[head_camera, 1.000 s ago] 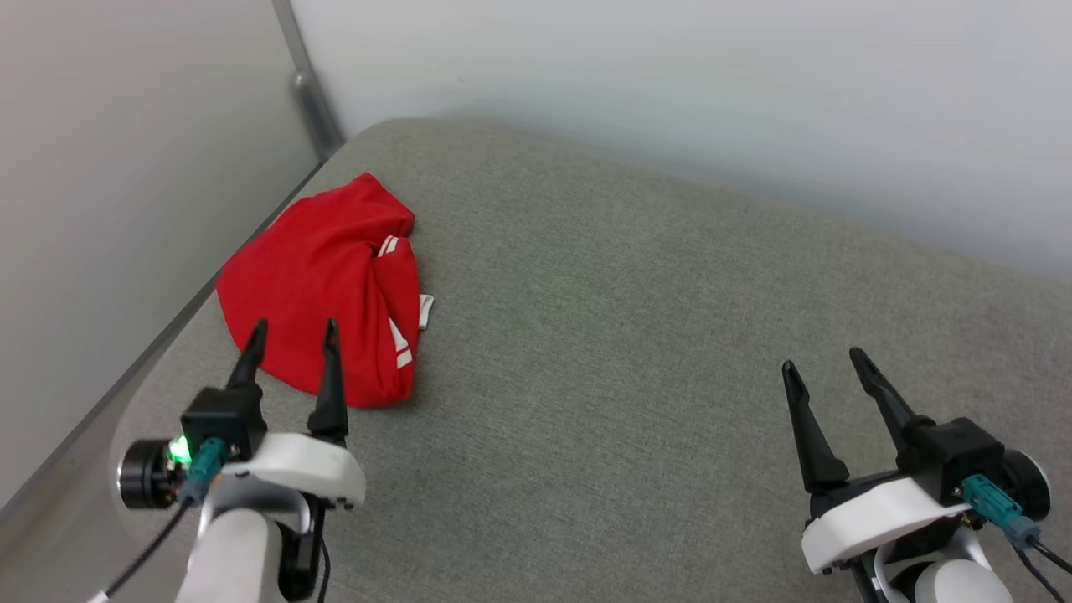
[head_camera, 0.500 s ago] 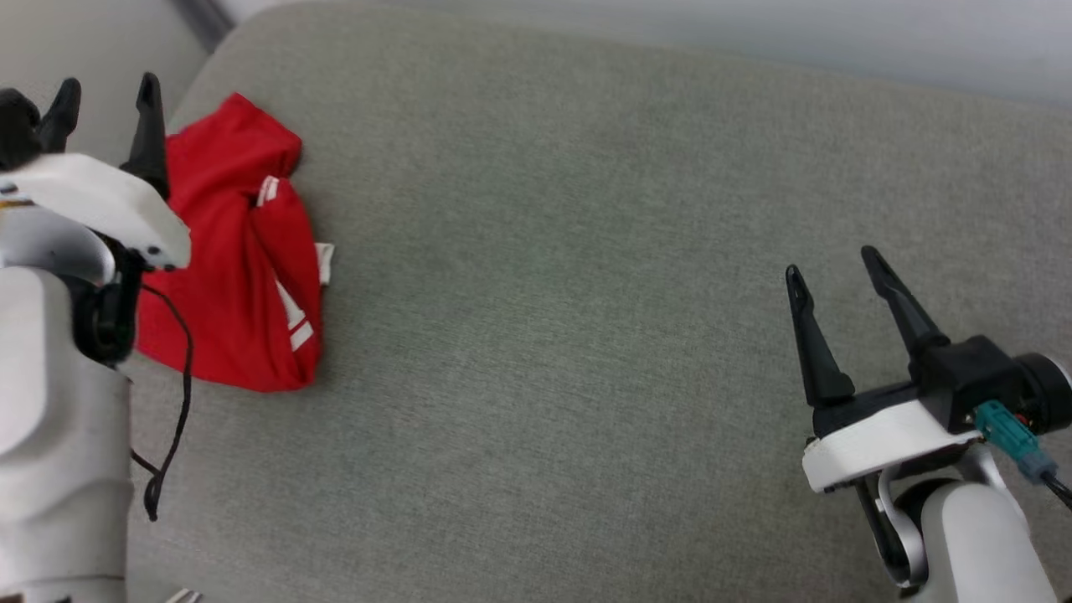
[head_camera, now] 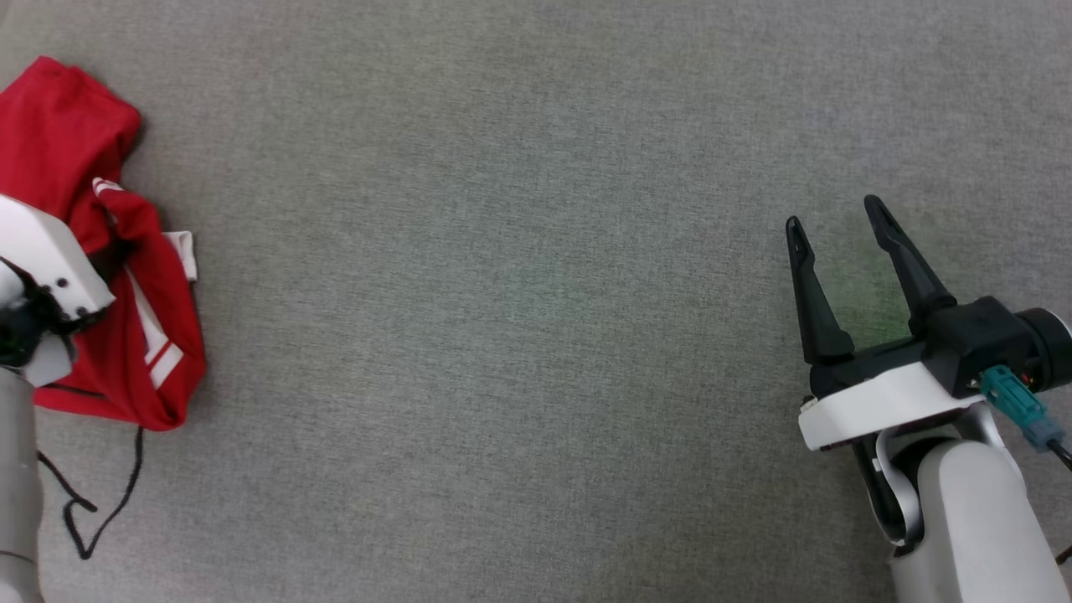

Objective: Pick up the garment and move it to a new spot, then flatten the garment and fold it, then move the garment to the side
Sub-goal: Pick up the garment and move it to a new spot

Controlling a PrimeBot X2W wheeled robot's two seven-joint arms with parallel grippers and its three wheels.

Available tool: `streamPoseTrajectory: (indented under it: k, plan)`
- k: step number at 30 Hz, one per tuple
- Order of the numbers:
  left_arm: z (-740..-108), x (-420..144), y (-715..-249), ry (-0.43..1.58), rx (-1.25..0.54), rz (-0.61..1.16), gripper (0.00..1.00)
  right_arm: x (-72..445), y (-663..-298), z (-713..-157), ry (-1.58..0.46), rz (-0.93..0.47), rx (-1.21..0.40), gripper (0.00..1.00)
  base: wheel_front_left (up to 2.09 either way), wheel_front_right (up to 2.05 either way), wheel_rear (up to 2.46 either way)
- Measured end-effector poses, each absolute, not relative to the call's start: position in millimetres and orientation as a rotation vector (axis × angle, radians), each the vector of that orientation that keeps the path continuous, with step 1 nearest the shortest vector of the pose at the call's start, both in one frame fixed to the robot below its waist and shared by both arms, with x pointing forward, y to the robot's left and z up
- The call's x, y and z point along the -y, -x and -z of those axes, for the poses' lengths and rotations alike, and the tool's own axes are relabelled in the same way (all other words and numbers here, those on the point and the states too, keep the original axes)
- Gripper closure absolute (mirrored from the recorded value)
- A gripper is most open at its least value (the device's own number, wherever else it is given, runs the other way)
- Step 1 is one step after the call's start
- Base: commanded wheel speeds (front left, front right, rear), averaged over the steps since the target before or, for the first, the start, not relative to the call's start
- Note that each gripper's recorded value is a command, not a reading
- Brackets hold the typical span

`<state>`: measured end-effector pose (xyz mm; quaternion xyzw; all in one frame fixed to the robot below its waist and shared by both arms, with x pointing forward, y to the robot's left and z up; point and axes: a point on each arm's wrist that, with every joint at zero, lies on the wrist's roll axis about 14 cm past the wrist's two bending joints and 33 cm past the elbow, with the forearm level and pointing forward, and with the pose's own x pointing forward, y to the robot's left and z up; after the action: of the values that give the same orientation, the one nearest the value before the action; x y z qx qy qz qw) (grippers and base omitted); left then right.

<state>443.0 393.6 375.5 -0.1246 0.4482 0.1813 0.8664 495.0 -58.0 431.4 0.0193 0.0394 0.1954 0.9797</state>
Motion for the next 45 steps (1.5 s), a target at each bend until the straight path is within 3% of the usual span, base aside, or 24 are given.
streamPoseTrajectory:
  k: [1,3,4,12,20,27,34,45]
  plan:
    - [-372.3,-392.6,-442.5,0.282,-0.963,-0.378,0.05,59.5,-495.8,-429.7,-0.038,-0.390,-0.083,0.00,0.00,0.00,0.00]
    - [-368.2,-391.2,-443.0,0.298,-0.979,-0.377,0.81,61.3,-497.4,-428.9,-0.037,-0.385,-0.081,0.00,0.00,0.00,0.00]
    - [-366.2,-390.0,-442.8,0.308,-0.985,-0.376,1.00,61.5,-497.7,-428.9,-0.038,-0.385,-0.081,0.00,0.00,0.00,0.00]
    - [-384.7,-399.4,-447.9,0.238,-0.855,-0.412,1.00,64.6,-497.0,-443.1,-0.038,-0.375,-0.047,0.00,0.00,0.00,0.00]
    - [-493.8,-420.2,-478.3,0.017,-0.388,-0.430,1.00,70.4,-479.7,-469.4,-0.055,-0.359,-0.005,0.00,0.00,0.00,0.00]
    - [-605.7,-395.2,-487.4,-0.095,0.024,-0.357,1.00,81.2,-458.0,-501.8,-0.055,-0.334,0.053,0.00,0.00,0.00,0.00]
    - [-656.8,-320.3,-492.7,-0.105,0.231,-0.193,1.00,105.5,-429.9,-524.0,-0.054,-0.275,0.088,0.00,0.00,0.00,0.00]
    - [-614.5,-121.8,-491.4,0.039,0.175,0.243,1.00,174.9,-379.5,-532.3,-0.046,-0.085,0.088,0.00,0.00,0.00,0.00]
